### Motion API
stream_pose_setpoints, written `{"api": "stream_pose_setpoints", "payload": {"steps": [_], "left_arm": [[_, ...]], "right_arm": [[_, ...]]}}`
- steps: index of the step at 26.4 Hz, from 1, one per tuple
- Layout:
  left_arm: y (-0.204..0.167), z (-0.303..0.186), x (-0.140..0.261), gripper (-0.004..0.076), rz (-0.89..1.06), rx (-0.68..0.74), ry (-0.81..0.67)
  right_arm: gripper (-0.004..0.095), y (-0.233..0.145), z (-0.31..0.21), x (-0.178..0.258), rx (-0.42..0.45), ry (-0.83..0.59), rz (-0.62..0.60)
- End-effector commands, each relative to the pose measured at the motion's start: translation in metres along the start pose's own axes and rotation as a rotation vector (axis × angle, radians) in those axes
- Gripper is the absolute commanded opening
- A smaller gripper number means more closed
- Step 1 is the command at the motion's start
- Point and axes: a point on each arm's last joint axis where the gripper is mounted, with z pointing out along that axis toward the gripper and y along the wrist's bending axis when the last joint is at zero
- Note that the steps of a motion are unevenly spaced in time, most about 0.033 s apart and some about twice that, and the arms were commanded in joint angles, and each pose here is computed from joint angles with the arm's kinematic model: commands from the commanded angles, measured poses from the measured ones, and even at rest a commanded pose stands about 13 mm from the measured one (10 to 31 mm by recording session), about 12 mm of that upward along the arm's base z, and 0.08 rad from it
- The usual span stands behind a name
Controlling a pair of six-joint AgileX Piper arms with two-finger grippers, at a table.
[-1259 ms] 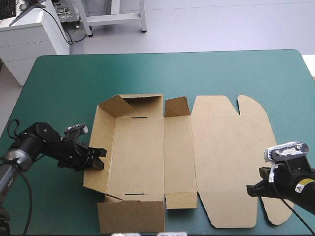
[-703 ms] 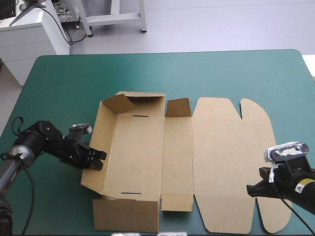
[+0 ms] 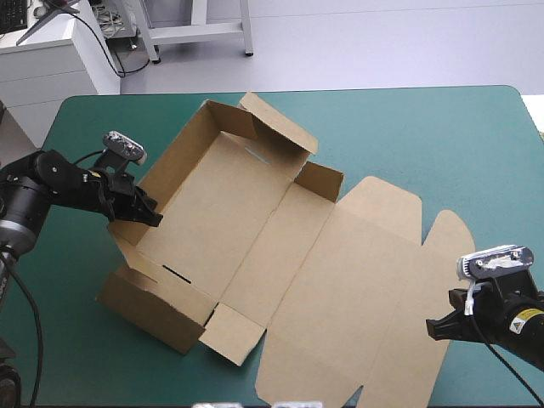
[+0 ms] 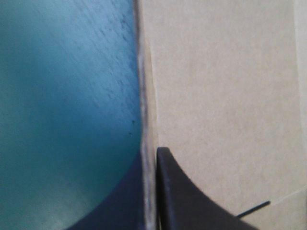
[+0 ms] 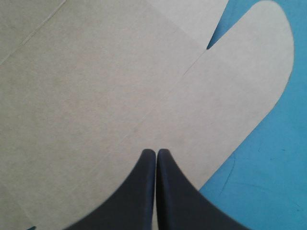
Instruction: Fold the box
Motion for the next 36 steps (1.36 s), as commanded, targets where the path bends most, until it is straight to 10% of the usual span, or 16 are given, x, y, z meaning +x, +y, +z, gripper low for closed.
{"api": "stream_pose_setpoints", "payload": {"steps": [1,19,28,36], "left_arm": [[-0.003,-0.024,-0.025,-0.0008,0.080,-0.060,-0.148],[-0.134,0.043,-0.105,-0.0008,1.111,-0.390,-0.324],[-0.131,0.035,-0.111,-0.0008,1.351,-0.579,-0.295],[-0.148,0.043,-0.103,-0.0008,1.274,-0.466,-0.374]], "right_arm": [[-0.0013,-0.001,-0.007,-0.010,0.015,-0.089,0.002],[-0.0013,0.001,-0.014,-0.012,0.015,-0.163,0.031],[-0.0013,0.001,-0.014,-0.011,0.012,-0.161,0.055],[-0.0013,0.001,-0.014,-0.011,0.009,-0.160,0.087]]}}
